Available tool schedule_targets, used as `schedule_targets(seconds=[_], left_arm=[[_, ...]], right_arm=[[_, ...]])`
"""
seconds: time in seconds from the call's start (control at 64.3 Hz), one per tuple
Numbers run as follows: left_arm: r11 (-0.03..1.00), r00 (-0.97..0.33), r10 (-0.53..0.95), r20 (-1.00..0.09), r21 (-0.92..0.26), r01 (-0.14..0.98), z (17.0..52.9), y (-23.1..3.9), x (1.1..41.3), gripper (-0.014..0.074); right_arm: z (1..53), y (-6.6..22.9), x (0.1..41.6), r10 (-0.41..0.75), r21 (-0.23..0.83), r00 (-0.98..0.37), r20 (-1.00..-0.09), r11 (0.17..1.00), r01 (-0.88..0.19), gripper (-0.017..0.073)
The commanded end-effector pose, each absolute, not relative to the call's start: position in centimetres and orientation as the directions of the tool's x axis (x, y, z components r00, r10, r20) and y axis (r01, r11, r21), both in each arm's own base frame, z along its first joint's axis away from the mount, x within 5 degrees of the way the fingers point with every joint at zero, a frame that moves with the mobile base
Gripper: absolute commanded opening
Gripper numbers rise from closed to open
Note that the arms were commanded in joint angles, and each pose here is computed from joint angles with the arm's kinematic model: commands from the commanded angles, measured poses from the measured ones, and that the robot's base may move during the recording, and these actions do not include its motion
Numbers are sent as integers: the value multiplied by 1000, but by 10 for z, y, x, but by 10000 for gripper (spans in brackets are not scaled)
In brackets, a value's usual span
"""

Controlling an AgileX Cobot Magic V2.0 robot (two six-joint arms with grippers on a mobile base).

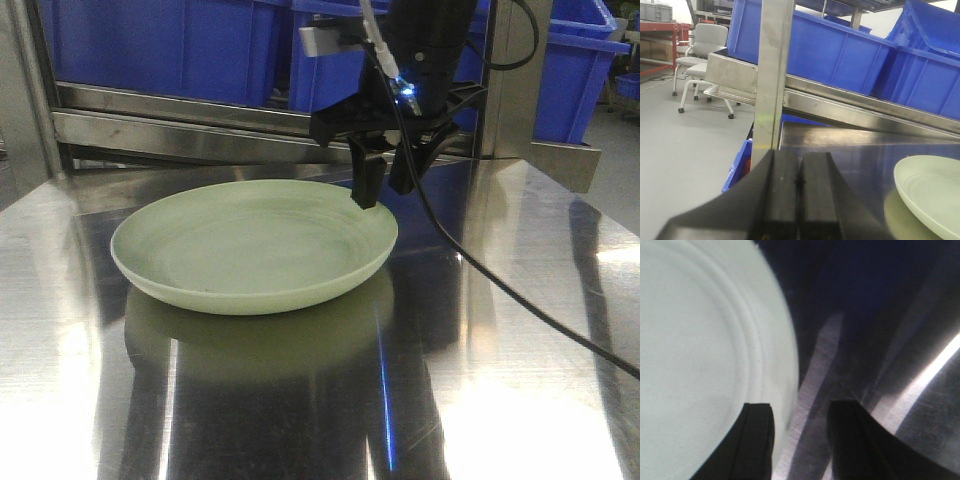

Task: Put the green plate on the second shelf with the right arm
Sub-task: 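Lower the right gripper onto the rim of the pale green plate, then close the right gripper on the plate rim and tilt it up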

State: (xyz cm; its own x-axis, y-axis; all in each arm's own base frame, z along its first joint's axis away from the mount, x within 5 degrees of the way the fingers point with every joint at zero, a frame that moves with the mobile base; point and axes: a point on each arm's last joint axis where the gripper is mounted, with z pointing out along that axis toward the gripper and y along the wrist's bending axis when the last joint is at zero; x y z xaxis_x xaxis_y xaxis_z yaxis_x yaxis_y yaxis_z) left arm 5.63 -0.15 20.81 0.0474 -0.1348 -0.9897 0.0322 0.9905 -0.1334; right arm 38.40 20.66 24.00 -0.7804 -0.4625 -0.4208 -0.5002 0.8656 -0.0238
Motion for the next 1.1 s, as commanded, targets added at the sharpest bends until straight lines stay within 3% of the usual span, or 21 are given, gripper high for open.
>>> schedule_targets(seconds=[0.0, 0.404, 0.762, 0.886, 1.026, 1.088], left_arm=[[989, 112, -148, -983, -144, 38, 203, -1, 56, 130], [989, 112, -148, -983, -144, 38, 203, -1, 56, 130], [989, 112, -148, -983, -144, 38, 203, -1, 56, 130], [989, 112, -148, -983, -144, 38, 203, -1, 56, 130], [989, 112, -148, -983, -144, 38, 203, -1, 56, 130], [989, 112, -148, -983, -144, 38, 203, -1, 56, 130]], right_arm=[[277, 198, 388, -423, -44, -729, -538, 877, -478, 364], [278, 207, 388, -339, 77, -751, -567, 886, -457, 364], [248, 212, 392, -352, 99, -800, -486, 887, -451, 355], [251, 213, 394, -348, 99, -793, -499, 887, -451, 255], [256, 214, 394, -345, 99, -787, -511, 886, -453, 36], [258, 214, 394, -347, 99, -788, -509, 886, -454, 62]])
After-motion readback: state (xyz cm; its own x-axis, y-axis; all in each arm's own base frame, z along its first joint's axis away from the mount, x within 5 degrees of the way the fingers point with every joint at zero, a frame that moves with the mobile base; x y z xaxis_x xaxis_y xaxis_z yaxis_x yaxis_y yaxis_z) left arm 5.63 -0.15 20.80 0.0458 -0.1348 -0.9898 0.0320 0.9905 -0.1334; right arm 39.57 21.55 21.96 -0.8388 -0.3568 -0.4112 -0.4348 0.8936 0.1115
